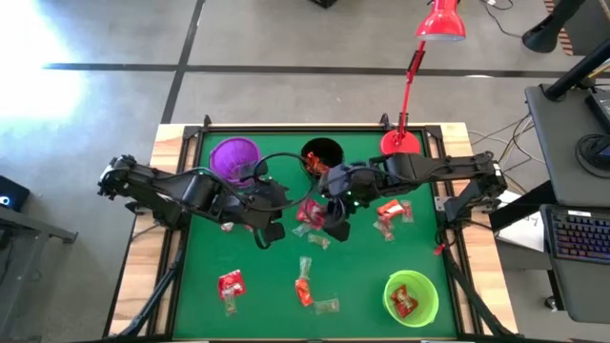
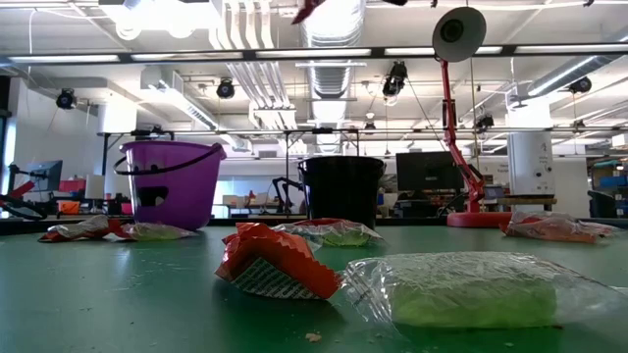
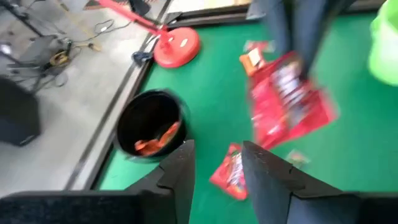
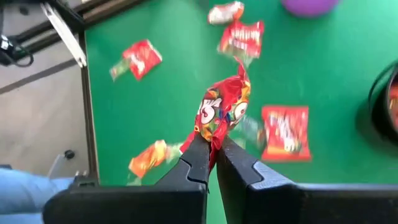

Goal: Sort candy
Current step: Put the red candy into the green bucket

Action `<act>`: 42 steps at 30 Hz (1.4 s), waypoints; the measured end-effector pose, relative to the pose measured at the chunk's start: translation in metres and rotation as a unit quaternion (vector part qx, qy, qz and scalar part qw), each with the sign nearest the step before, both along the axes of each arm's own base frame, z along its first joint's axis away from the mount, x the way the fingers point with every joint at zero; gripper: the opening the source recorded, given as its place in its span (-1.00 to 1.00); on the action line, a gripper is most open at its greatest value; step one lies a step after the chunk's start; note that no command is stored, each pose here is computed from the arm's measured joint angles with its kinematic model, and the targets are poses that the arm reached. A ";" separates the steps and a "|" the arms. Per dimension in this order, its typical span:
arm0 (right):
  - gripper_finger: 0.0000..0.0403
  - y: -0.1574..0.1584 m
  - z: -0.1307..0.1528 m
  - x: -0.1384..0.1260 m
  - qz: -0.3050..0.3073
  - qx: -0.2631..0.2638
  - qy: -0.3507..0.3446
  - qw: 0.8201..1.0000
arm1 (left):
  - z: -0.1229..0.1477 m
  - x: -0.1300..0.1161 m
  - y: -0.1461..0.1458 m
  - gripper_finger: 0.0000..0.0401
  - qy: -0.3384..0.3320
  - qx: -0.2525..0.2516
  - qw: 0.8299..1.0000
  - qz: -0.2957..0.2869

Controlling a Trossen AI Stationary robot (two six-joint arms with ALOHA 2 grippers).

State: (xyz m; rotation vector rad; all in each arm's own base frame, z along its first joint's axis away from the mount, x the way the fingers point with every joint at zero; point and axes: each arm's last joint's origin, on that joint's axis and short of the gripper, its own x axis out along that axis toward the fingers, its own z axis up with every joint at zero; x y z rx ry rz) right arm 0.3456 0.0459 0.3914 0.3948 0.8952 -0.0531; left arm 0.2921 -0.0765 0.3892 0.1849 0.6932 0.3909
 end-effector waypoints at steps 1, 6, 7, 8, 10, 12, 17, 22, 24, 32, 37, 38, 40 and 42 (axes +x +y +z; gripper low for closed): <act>-0.96 0.004 -0.001 -0.003 -0.001 0.005 0.013 1.000 | 0.000 -0.002 0.001 -0.42 0.006 0.006 1.000 0.005; -0.96 0.027 -0.002 -0.023 -0.018 0.032 0.076 0.996 | 0.000 -0.011 0.004 -0.41 0.035 0.018 0.999 0.009; -0.96 0.033 -0.003 -0.026 -0.023 0.036 0.089 0.995 | 0.000 -0.012 0.004 -0.41 0.042 0.021 0.999 0.009; -0.96 0.039 -0.004 -0.030 -0.028 0.041 0.099 0.994 | -0.001 -0.013 0.005 -0.41 0.049 0.023 0.998 0.009; -0.96 0.051 -0.004 -0.038 -0.036 0.049 0.120 0.991 | -0.003 -0.015 0.005 -0.41 0.062 0.028 0.998 0.009; -0.96 0.063 -0.006 -0.045 -0.050 0.049 0.136 0.988 | -0.004 -0.016 0.006 -0.41 0.069 0.030 0.997 0.009; -0.96 0.088 -0.009 -0.065 -0.098 0.047 0.177 0.978 | -0.003 -0.018 0.006 -0.41 0.074 0.038 0.997 0.001; -0.96 0.115 -0.013 -0.087 -0.158 0.053 0.211 0.963 | -0.002 -0.019 0.007 -0.41 0.079 0.041 0.996 -0.001; -0.96 0.126 -0.017 -0.096 -0.186 0.058 0.223 0.955 | -0.003 -0.020 0.007 -0.41 0.088 0.046 0.995 -0.005; -0.96 0.163 -0.044 -0.125 -0.283 0.079 0.262 0.919 | -0.004 -0.020 0.007 -0.41 0.100 0.060 0.993 -0.018; -0.96 0.180 -0.055 -0.139 -0.322 0.101 0.268 0.902 | -0.005 -0.022 0.008 -0.41 0.114 0.068 0.991 -0.024; -0.96 0.184 -0.058 -0.141 -0.328 0.106 0.270 0.899 | -0.005 -0.022 0.008 -0.41 0.117 0.069 0.990 -0.024; -0.96 0.190 -0.064 -0.145 -0.332 0.122 0.285 0.891 | -0.006 -0.023 0.008 -0.41 0.124 0.070 0.990 -0.023; -0.96 0.194 -0.071 -0.149 -0.344 0.129 0.307 0.878 | -0.006 -0.024 0.008 -0.41 0.129 0.072 0.989 -0.023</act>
